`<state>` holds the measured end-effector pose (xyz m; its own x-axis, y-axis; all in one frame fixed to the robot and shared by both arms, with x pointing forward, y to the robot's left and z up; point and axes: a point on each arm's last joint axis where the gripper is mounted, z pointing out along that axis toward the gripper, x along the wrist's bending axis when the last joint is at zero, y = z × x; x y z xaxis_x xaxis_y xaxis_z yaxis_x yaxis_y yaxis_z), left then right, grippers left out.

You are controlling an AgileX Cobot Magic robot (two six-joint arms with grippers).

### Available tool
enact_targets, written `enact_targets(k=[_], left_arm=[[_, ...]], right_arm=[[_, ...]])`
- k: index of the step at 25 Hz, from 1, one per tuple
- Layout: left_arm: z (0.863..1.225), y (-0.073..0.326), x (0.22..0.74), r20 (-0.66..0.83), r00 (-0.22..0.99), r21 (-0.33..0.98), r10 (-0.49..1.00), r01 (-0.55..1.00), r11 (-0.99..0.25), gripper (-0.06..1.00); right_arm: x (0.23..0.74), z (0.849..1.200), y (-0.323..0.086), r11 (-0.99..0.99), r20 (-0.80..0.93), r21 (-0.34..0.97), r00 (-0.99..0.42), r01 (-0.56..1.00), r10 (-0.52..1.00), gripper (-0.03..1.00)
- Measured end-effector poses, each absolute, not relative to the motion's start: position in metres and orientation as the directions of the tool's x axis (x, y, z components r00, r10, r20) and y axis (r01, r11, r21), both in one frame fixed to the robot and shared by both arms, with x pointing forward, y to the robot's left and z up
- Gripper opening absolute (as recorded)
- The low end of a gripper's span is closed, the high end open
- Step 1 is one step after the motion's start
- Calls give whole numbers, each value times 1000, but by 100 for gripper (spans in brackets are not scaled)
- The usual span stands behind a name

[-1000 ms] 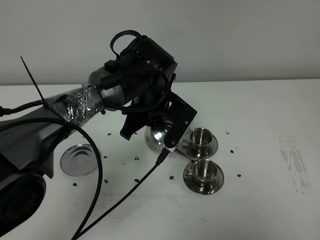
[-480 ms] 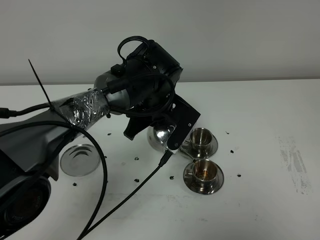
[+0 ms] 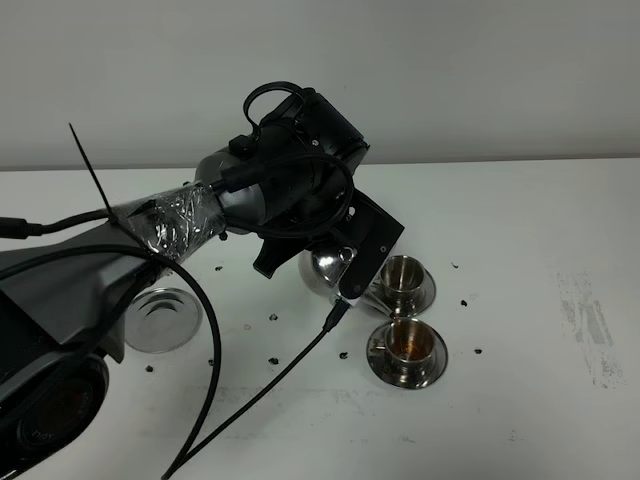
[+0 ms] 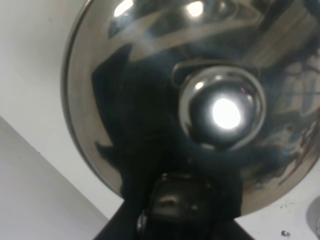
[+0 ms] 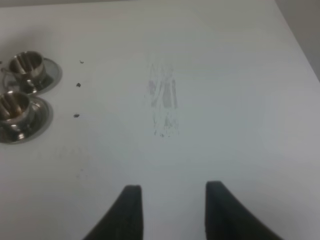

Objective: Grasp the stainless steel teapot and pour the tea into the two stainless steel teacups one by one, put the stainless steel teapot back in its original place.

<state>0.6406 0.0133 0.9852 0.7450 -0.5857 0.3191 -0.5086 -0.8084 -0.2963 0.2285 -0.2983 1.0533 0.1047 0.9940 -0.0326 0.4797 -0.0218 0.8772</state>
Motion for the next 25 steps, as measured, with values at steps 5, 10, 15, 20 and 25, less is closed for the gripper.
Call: enact_targets(k=[5,10,15,20,25], left_arm=[[986,11,640,325,732,-314,-599,-514,-798,21],[986,4,636,331,718,-317,-612,-526,-789,21],[987,1,634,332,707,-332,-624,-532,-779,21],[987,0,633,332,703,-338,-630,-534,-775,21],[988,0,633,333,694,-355,-638,-534,-767,21]], right_arm=[[228,1053,-298,-22,-33,877,105,480,994,29],[228,1053,-298,-22,-33,877,105,480,994,29],[228,1053,-298,-22,-33,877,105,480,994,29],[228,1053,-298,-22,-33,877,105,480,994,29],[228,1053,-298,-22,-33,877,105,480,994,29]])
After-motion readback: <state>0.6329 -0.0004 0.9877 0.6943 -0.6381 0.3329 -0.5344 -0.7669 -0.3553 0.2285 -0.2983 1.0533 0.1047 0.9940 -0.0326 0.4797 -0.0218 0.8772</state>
